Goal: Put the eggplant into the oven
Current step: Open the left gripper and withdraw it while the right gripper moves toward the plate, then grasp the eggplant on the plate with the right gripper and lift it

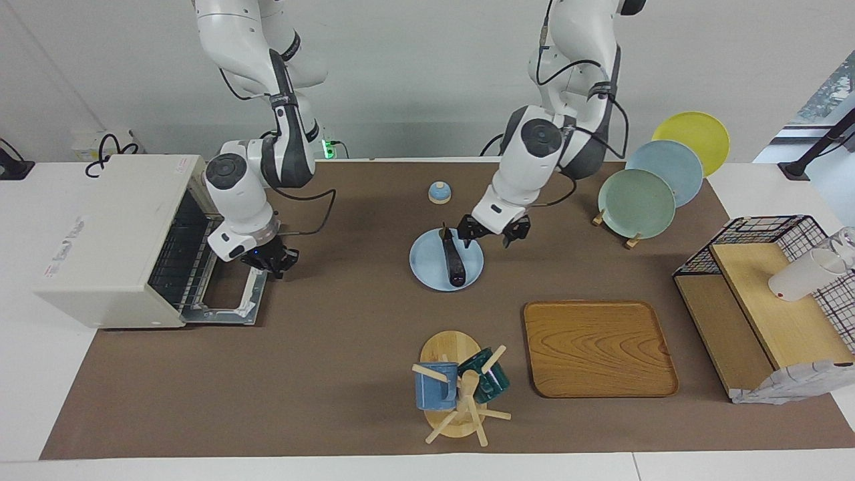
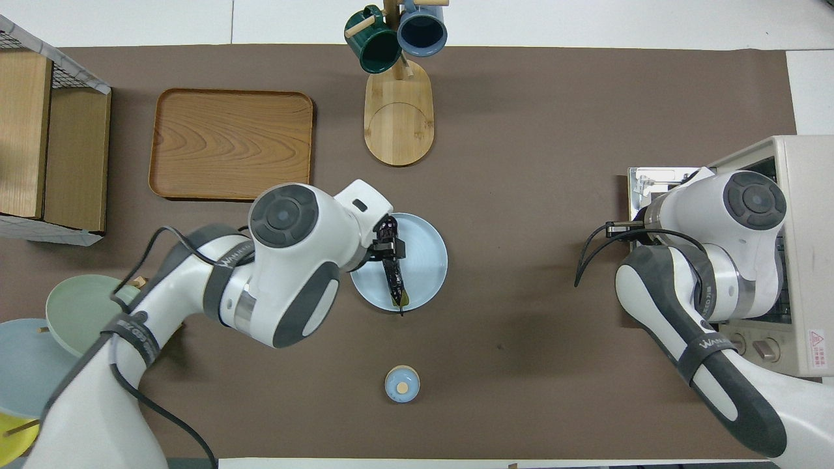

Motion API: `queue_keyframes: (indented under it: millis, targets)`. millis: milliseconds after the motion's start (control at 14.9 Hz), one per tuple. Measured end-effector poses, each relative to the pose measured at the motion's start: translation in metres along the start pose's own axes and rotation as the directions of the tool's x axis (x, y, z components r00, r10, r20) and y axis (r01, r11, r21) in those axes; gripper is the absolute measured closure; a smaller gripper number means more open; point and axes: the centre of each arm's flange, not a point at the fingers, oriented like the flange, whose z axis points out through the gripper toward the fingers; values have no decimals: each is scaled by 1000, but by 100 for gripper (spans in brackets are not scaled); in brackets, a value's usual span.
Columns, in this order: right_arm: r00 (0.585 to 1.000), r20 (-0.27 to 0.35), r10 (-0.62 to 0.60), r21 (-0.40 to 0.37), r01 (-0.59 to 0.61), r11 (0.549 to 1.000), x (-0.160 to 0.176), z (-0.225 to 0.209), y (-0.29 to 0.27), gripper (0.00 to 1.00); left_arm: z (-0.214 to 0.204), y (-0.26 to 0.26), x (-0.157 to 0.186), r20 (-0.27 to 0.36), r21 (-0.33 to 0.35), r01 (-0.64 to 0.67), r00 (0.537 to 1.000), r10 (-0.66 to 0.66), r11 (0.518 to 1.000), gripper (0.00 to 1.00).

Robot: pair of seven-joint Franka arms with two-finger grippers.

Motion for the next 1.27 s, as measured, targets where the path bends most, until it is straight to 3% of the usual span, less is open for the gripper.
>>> queue_keyframes:
  millis: [134, 335, 535, 803, 937, 1004, 1271]
  targets:
    - [999, -28, -32, 32, 33, 999, 2, -14, -48, 99, -41, -50, 28, -17, -11, 2, 1000, -2, 1000, 0]
    - [998, -43, -51, 91, 54, 994, -2, -69, -173, 77, -78, -121, 52, -55, 20, 1, 998, 0, 1000, 0]
    - [998, -59, -22, 128, 30, 991, -15, -138, -306, 76, -106, -159, 54, -71, 49, -13, 997, 17, 999, 0]
    - [994, -108, 24, 88, -14, 996, -16, -98, -425, 74, -144, -173, 27, -54, 66, -47, 997, 51, 997, 0]
    - [994, -112, 11, 71, -3, 997, -29, -67, -466, 58, -150, -174, 9, -35, 69, -49, 998, 51, 996, 0]
    - [992, -127, -6, 72, 15, 997, -39, -57, -482, 53, -150, -175, 0, -16, 73, -50, 999, 52, 996, 0]
    - [984, -171, -49, 68, 61, 996, -57, -26, -500, 50, -160, -178, -27, 50, 118, -63, 997, 57, 991, 0]
